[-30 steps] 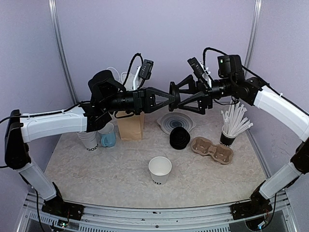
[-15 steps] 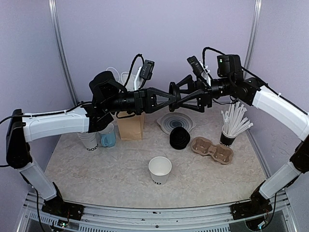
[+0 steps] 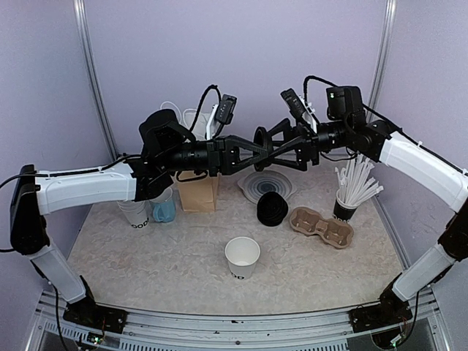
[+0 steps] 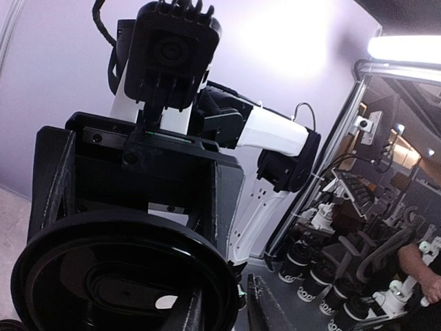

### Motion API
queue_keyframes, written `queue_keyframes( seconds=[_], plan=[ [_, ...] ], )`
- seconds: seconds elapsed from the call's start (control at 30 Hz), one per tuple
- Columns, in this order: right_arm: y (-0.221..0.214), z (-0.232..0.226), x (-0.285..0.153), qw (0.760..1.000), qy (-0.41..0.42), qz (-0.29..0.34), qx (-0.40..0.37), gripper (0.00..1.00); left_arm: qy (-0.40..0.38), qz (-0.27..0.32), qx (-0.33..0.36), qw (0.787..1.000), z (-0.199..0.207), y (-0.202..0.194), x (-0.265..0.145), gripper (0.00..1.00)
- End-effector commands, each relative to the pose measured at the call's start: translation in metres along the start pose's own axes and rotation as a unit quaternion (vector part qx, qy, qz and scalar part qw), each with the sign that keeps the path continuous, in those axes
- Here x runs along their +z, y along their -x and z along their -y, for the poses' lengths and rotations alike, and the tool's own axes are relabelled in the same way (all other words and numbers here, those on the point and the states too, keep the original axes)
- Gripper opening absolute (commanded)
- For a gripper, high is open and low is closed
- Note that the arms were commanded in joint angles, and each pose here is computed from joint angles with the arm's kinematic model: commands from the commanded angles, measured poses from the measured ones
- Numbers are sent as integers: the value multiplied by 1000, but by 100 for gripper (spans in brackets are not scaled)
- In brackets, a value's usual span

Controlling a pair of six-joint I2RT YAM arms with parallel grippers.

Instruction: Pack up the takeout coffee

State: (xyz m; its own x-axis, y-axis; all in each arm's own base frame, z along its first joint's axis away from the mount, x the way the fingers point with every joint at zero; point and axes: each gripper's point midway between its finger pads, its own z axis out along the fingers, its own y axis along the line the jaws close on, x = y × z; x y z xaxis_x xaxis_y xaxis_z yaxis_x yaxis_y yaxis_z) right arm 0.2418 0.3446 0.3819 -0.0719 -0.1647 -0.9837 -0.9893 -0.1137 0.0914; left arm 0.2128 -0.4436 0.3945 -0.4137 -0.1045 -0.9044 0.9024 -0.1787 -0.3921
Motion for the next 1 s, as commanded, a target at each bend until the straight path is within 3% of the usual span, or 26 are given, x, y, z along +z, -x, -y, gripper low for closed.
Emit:
queue_keyframes(
  seconds=[0.0,0.17,0.27,0.37,0.47,0.53,0.6,0.7,0.97],
  plan=[
    [-10,0,4,1000,-6,-9,0,78,58,-16,13,998,-7,-3,-7,33],
    [-29,13,-2,999,-39,-32,0,78,144,-47,29,988,-2,-22,-28,42],
    [-44,21,-4,996,-66,-60,-13,78,226,-83,23,970,-8,-55,-50,43],
    [-56,24,-9,991,-84,-96,-43,77,333,-147,-21,931,-38,-116,-86,40],
    [-71,24,-14,983,-94,-141,-75,77,479,-182,-54,857,-75,-168,-142,35],
    [-84,20,-16,976,-89,-177,-88,76,505,-185,-74,840,-80,-196,-163,26],
    [-96,12,-12,969,-75,-212,-107,76,512,-175,-95,836,-81,-215,-175,15],
    [-116,2,-3,953,-57,-267,-128,77,504,-166,-117,840,-82,-237,-181,8],
    [-160,-19,30,924,-12,-356,-140,77,417,-168,-156,880,-78,-275,-142,5]
  ],
)
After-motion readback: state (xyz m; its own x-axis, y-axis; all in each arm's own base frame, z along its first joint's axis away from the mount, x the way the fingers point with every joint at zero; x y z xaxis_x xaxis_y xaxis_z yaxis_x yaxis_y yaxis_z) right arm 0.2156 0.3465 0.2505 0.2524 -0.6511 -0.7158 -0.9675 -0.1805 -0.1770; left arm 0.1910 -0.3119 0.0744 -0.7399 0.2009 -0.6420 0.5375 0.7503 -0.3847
